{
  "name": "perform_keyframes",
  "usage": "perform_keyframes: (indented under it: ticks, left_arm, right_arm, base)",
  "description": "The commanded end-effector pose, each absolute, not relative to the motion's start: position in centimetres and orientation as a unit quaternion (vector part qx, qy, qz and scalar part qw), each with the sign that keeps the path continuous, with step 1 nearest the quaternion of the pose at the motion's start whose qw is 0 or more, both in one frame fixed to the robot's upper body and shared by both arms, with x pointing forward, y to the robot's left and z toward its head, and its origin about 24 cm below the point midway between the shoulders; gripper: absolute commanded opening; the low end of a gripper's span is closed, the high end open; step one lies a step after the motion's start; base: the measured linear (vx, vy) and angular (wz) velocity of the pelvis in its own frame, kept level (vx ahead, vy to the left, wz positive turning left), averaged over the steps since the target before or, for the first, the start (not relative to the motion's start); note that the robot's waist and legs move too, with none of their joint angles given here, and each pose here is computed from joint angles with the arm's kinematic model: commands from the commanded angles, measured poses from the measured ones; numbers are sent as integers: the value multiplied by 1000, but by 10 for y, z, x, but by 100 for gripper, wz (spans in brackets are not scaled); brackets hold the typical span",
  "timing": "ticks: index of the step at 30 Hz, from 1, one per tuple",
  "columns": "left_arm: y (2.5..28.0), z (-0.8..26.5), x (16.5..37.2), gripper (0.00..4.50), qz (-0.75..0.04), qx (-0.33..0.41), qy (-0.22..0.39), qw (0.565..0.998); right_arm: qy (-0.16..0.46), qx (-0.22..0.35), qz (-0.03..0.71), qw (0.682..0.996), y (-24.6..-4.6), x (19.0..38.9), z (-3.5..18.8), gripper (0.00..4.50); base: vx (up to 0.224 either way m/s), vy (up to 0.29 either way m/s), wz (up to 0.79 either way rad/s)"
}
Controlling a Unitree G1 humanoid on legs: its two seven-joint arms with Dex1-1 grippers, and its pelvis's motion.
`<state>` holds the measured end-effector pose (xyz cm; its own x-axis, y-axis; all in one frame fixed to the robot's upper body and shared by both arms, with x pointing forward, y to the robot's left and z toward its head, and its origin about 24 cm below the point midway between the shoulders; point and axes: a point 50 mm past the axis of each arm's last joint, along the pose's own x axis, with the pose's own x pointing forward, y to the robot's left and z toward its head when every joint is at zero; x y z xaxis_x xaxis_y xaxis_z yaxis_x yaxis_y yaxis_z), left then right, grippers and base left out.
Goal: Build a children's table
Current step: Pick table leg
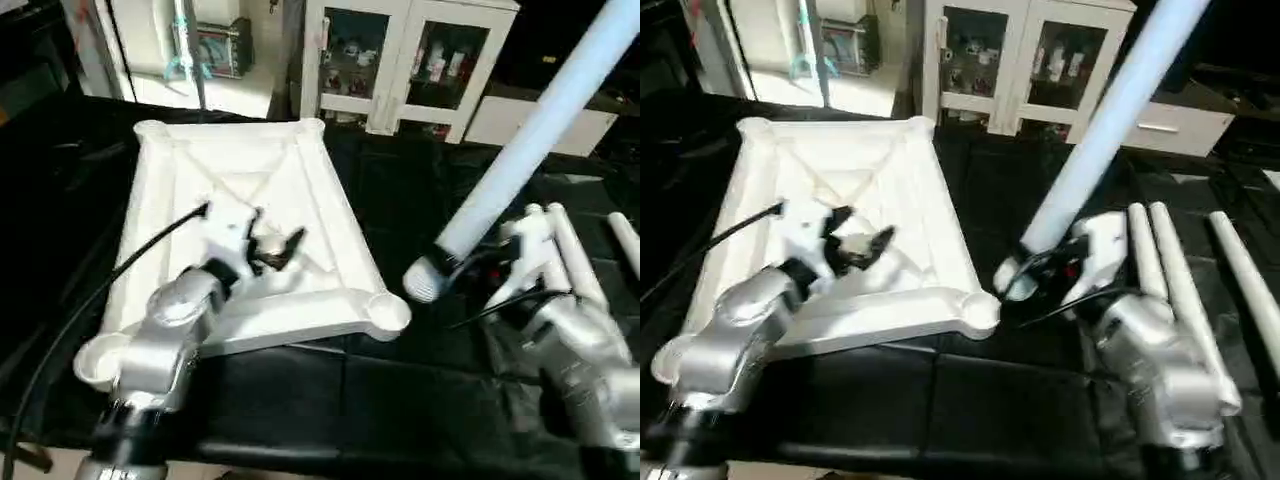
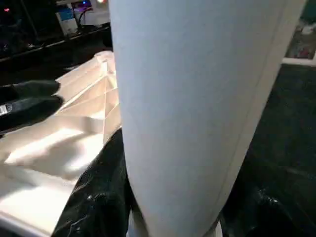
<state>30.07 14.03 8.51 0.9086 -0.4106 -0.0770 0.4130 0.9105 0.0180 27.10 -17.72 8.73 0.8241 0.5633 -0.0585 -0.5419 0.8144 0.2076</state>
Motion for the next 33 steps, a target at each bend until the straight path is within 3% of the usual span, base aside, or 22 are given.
perform_keyframes:
  ticks: [1, 12, 26, 33]
  left_arm:
    - [134, 91, 298, 434, -196, 15, 22, 980]
    - [145, 93, 292, 434, -94, 5, 22, 995]
    - [138, 100, 288, 434, -147, 27, 14, 989]
    - [139, 99, 286, 434, -145, 28, 18, 989]
  right_arm:
    - [43, 76, 268, 959, -182, 271, 93, 188]
    - [35, 78, 237, 968, -182, 271, 95, 188]
    - [34, 78, 261, 962, -166, 270, 94, 188]
    - [39, 75, 271, 959, -163, 268, 91, 188]
  base:
    - [7, -179, 6]
    - [-14, -161, 2]
    - [-48, -75, -2]
    - [28, 25, 45]
